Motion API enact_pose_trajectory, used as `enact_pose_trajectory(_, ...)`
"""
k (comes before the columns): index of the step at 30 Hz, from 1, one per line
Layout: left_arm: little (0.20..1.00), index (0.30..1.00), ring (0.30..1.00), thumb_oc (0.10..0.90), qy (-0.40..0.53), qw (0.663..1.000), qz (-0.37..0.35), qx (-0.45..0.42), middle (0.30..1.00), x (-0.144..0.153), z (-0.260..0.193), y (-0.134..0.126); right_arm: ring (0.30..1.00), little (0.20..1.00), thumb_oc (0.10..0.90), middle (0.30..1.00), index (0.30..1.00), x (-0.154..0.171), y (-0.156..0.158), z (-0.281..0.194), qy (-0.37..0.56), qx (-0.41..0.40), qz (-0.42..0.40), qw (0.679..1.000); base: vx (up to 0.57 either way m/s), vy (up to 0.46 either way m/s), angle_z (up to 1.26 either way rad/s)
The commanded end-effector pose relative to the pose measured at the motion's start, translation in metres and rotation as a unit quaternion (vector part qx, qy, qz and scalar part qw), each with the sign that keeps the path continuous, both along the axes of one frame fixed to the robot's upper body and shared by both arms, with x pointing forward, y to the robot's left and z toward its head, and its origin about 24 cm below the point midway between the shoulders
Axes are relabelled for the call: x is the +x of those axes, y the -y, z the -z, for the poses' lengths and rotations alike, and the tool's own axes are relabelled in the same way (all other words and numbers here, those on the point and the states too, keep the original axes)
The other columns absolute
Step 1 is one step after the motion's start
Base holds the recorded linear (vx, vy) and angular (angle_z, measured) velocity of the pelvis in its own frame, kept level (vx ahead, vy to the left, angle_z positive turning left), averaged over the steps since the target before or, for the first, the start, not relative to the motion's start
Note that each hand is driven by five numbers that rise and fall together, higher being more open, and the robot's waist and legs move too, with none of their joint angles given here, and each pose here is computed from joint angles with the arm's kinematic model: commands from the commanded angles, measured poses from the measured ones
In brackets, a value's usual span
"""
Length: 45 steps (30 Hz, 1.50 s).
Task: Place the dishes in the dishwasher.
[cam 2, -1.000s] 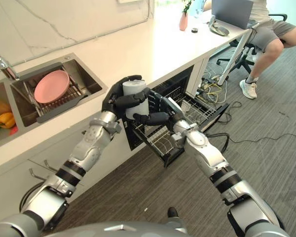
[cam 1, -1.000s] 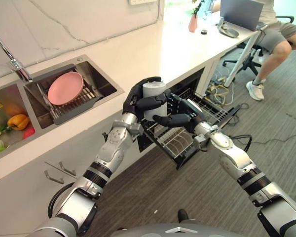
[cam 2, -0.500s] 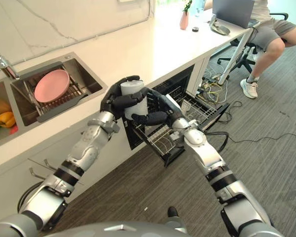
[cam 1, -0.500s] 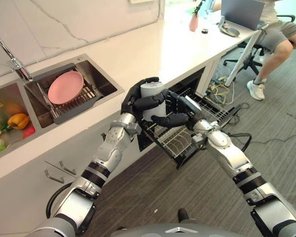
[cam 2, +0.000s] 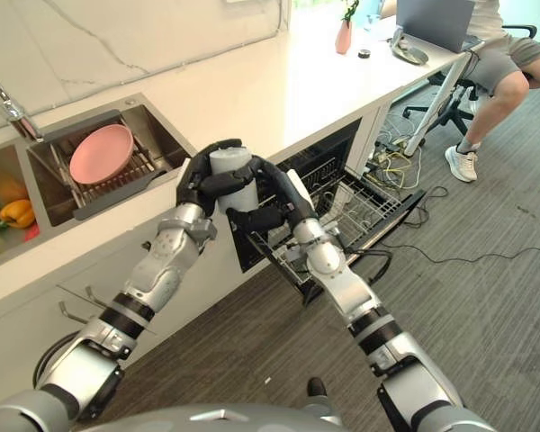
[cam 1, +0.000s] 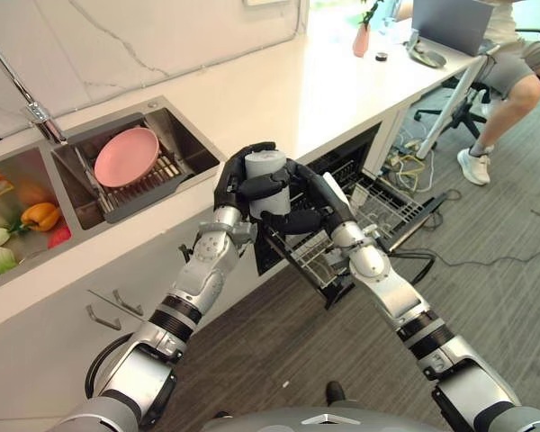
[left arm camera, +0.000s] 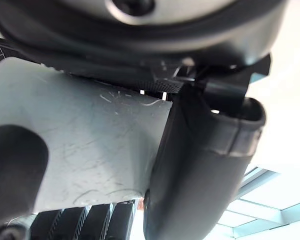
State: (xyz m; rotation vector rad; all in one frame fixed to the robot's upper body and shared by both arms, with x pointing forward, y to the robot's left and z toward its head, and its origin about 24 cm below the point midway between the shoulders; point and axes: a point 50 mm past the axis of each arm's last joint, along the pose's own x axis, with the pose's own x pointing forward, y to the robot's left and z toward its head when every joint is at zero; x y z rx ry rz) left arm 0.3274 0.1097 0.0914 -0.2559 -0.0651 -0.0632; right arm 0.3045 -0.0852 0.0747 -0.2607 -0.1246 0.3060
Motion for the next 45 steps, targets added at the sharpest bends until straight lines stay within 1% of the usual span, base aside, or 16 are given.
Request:
enact_pose_trajectory(1,0.300,0.300,0.300,0.400,0.205,0.951,0.217,-0.085,0.300,-0.032,-0.090,0.121,0.900,0.900,0.800,0.900,0.900,0.007,-0.032,-0.024,0.058,0.005,-0.043,0.997,0.00,0.000,0.00)
enact_pose_trajectory(3,0.300,0.300,0.300,0.400,0.205,0.951,0.217,-0.085,0.300,-0.032,-0.090,0.121,0.900,0.900,0.800,0.900,0.900,0.007,-0.032,-0.024,0.058,0.005,-0.043,0.997,0.00,0.000,0.00)
enact_pose_trajectory(6,0.300,0.300,0.300,0.400,0.209,0.947,0.230,-0.088,0.300,-0.038,-0.092,0.129,0.900,0.900,0.800,0.900,0.900,-0.004,-0.052,-0.006,-0.022,0.092,-0.085,0.992,-0.01,0.012,0.03)
enact_pose_trajectory(9,0.300,0.300,0.300,0.400,0.209,0.947,0.230,-0.088,0.300,-0.038,-0.092,0.129,0.900,0.900,0.800,0.900,0.900,-0.004,-0.052,-0.006,-0.022,0.093,-0.086,0.992,0.00,0.002,0.01)
enact_pose_trajectory(10,0.300,0.300,0.300,0.400,0.213,0.944,0.236,-0.093,0.300,-0.042,-0.095,0.133,0.900,0.900,0.800,0.900,0.900,-0.008,-0.061,0.002,-0.062,0.134,-0.097,0.984,0.00,0.000,0.00)
enact_pose_trajectory(14,0.300,0.300,0.300,0.400,0.214,0.943,0.238,-0.093,0.300,-0.043,-0.095,0.132,0.900,0.900,0.800,0.900,0.900,-0.009,-0.061,0.003,-0.059,0.122,-0.097,0.986,0.00,0.000,0.00)
enact_pose_trajectory(15,0.300,0.300,0.300,0.400,0.213,0.943,0.239,-0.092,0.300,-0.044,-0.095,0.133,0.599,0.599,0.599,0.599,0.599,-0.009,-0.060,0.003,-0.055,0.112,-0.095,0.988,0.00,0.000,0.00)
enact_pose_trajectory(16,0.300,0.300,0.300,0.400,0.213,0.943,0.239,-0.092,0.300,-0.044,-0.095,0.133,0.528,0.528,0.552,0.528,0.528,-0.009,-0.060,0.003,-0.055,0.112,-0.095,0.988,0.00,0.000,0.00)
enact_pose_trajectory(17,0.300,0.300,0.300,0.400,0.213,0.943,0.237,-0.094,0.300,-0.044,-0.095,0.134,0.300,0.300,0.400,0.300,0.300,-0.008,-0.058,0.000,-0.031,0.081,-0.089,0.992,0.00,0.000,0.00)
enact_pose_trajectory(18,0.300,0.300,0.300,0.400,0.213,0.943,0.237,-0.094,0.300,-0.044,-0.095,0.134,0.300,0.300,0.400,0.300,0.300,-0.008,-0.058,0.000,-0.031,0.081,-0.089,0.992,0.00,0.000,0.00)
enact_pose_trajectory(19,0.300,0.300,0.300,0.400,0.214,0.941,0.243,-0.097,0.300,-0.046,-0.095,0.134,0.300,0.300,0.400,0.300,0.300,-0.007,-0.054,0.001,-0.012,0.049,-0.078,0.996,0.00,0.000,0.00)
enact_pose_trajectory(30,0.300,0.300,0.300,0.400,0.245,0.928,0.262,-0.103,0.300,-0.058,-0.110,0.140,0.300,0.300,0.400,0.300,0.300,-0.004,-0.038,0.003,0.010,0.027,-0.014,0.999,0.00,0.000,0.00)
enact_pose_trajectory(41,0.300,0.300,0.300,0.400,0.252,0.917,0.289,-0.112,0.300,-0.068,-0.118,0.153,0.300,0.300,0.400,0.300,0.300,0.003,-0.026,-0.004,0.041,0.039,0.078,0.995,0.00,0.000,0.00)
enact_pose_trajectory(42,0.512,0.512,0.512,0.541,0.248,0.916,0.294,-0.112,0.512,-0.069,-0.118,0.156,0.300,0.300,0.400,0.300,0.300,0.005,-0.021,-0.007,0.060,0.030,0.103,0.992,0.00,0.000,0.00)
enact_pose_trajectory(43,0.794,0.794,0.794,0.729,0.248,0.915,0.298,-0.113,0.794,-0.069,-0.118,0.156,0.300,0.300,0.400,0.300,0.300,0.006,-0.018,-0.009,0.068,0.026,0.114,0.991,0.00,0.000,0.00)
enact_pose_trajectory(45,0.778,0.778,0.778,0.718,0.248,0.913,0.303,-0.115,0.778,-0.070,-0.118,0.157,0.300,0.300,0.400,0.300,0.300,0.008,-0.013,-0.010,0.074,0.025,0.131,0.988,0.00,0.000,0.00)
